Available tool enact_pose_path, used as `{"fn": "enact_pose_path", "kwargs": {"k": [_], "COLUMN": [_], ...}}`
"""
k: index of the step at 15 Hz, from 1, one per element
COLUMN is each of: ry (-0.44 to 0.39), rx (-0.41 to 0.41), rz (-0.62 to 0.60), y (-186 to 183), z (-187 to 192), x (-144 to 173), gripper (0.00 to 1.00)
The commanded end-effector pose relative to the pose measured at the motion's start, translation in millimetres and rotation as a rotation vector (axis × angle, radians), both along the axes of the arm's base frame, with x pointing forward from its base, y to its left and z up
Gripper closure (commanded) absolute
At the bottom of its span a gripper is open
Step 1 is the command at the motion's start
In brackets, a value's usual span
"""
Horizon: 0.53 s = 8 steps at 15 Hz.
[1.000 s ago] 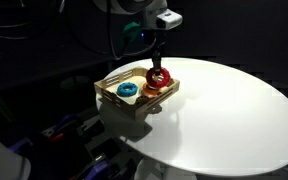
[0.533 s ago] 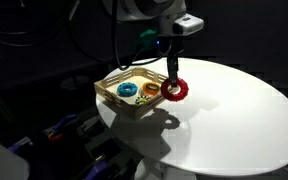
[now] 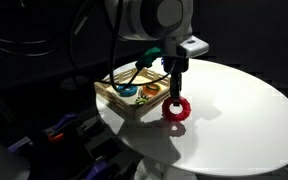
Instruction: Remove the red ring from the wooden tray and put it on the table
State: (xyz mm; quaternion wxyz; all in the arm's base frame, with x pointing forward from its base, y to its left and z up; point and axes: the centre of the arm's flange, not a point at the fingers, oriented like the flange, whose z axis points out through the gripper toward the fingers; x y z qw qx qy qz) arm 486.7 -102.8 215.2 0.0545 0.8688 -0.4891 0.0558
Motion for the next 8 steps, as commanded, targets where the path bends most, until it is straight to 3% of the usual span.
{"fn": "enact_pose_path", "kwargs": {"k": [1, 8], "ry": [0.012, 0.053], "rx": [-0.024, -0.035], "rz": [-0.033, -0.038], "y": [-10.1, -16.8], "z": [-22.5, -45.7], "x": [4.0, 1.1], "gripper": [0.92, 0.87]}}
